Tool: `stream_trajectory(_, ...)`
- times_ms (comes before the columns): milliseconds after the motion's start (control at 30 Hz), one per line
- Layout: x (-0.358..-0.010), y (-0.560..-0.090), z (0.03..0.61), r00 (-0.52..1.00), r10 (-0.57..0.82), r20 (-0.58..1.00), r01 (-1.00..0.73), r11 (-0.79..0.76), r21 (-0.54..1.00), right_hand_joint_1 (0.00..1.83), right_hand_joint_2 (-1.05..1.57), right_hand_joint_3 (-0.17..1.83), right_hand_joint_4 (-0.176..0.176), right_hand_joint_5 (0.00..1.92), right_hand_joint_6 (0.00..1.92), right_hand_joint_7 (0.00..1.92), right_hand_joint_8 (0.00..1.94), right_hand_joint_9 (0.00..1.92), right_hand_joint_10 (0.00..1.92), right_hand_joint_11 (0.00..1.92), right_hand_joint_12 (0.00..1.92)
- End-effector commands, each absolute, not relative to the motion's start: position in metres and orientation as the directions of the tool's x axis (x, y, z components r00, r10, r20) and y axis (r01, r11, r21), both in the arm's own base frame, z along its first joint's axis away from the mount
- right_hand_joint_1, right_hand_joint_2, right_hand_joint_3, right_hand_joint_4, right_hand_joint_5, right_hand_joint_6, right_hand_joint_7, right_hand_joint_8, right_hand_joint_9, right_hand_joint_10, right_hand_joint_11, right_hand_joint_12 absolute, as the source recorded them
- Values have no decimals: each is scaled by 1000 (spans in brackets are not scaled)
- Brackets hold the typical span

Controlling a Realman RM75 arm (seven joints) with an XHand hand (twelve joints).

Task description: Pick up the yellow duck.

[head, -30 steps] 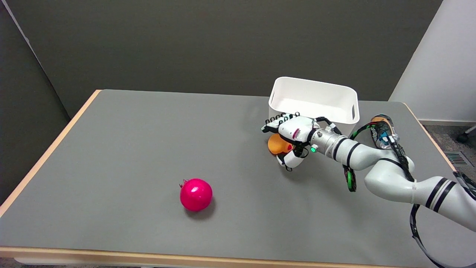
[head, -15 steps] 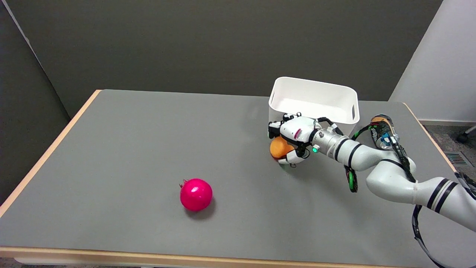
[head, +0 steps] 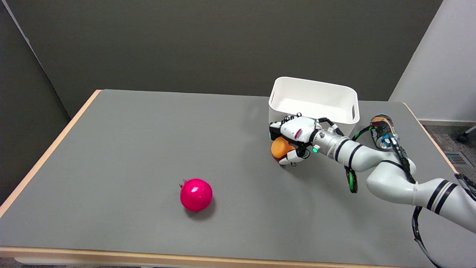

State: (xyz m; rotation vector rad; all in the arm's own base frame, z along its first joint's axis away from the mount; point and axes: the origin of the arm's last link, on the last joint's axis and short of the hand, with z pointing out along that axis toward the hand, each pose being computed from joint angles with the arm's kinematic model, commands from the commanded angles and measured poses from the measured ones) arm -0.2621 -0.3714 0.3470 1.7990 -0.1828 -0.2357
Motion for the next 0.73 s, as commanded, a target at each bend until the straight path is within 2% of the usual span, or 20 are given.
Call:
stream_trajectory(33, -164, -375, 355, 998, 66, -1, 17, -239, 971, 1153, 1336, -14, -175, 458, 1588, 771, 1558, 715, 1442, 273, 1875)
stream_trajectory(200, -114, -371, 362, 975, 221, -15, 66, -225, 972, 1153, 1333, -8, -175, 461, 1584, 771, 1564, 715, 1458, 294, 1884)
stream_trajectory(367, -77, -369, 378, 933, 338, -126, 182, -139, 973, 1151, 1334, -8, -173, 462, 1585, 769, 1568, 712, 1469, 282, 1895)
stream_trajectory(567, -82, -393, 419, 925, 307, -223, 228, 21, 973, 1159, 1314, 17, -176, 471, 1571, 782, 1550, 727, 1471, 325, 1895)
stream_trajectory(733, -122, -429, 463, 975, 157, -154, 136, 121, 983, 1149, 1334, -2, -176, 456, 1590, 767, 1578, 712, 1487, 295, 1899)
